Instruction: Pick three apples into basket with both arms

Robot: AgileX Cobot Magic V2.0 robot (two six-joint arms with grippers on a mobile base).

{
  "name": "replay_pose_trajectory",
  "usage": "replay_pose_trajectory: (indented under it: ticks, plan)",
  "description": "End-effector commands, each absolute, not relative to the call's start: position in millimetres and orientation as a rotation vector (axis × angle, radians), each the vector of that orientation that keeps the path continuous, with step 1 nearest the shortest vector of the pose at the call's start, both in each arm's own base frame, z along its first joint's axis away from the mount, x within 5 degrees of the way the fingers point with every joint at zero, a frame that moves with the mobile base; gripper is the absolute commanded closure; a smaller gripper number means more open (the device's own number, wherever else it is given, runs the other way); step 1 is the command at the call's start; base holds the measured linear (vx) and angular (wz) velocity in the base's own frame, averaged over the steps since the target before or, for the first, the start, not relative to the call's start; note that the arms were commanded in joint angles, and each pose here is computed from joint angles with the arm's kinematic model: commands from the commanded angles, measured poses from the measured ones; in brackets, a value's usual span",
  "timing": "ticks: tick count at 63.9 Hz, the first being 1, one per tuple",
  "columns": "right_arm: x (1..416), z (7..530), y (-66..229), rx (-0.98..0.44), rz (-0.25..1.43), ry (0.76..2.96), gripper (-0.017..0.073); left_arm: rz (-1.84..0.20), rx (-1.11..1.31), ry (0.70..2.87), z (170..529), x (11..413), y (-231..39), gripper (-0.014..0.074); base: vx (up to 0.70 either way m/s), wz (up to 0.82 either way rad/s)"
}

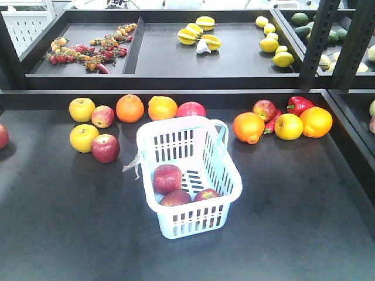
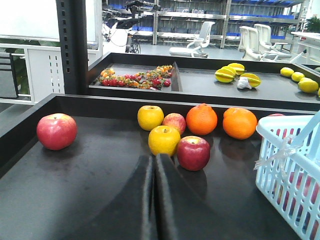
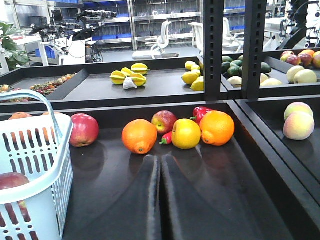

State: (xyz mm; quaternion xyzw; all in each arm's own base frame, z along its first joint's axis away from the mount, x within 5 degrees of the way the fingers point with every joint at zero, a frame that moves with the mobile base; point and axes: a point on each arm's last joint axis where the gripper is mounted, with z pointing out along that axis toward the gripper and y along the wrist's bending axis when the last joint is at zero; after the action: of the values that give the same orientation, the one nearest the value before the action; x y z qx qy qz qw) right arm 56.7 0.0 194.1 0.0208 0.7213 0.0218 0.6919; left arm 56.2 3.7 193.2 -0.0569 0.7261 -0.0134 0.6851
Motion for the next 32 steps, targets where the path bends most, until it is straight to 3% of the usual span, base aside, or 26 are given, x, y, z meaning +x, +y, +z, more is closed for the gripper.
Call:
replay_pose_trajectory:
  ticks: [1,32]
  plan:
    - [56.6,196.8,-0.2,0.029,0.027,1.537,0.0564,-0.034,-0.120,1.562,193.4,56.2,3.3,0.0600,0.00,0.00]
    - [56.5,197.1,-0.1,0.032,0.031,1.536,0.0564,-0.034,-0.120,1.562,193.4,56.2,3.3,0.0600,0.00,0.00]
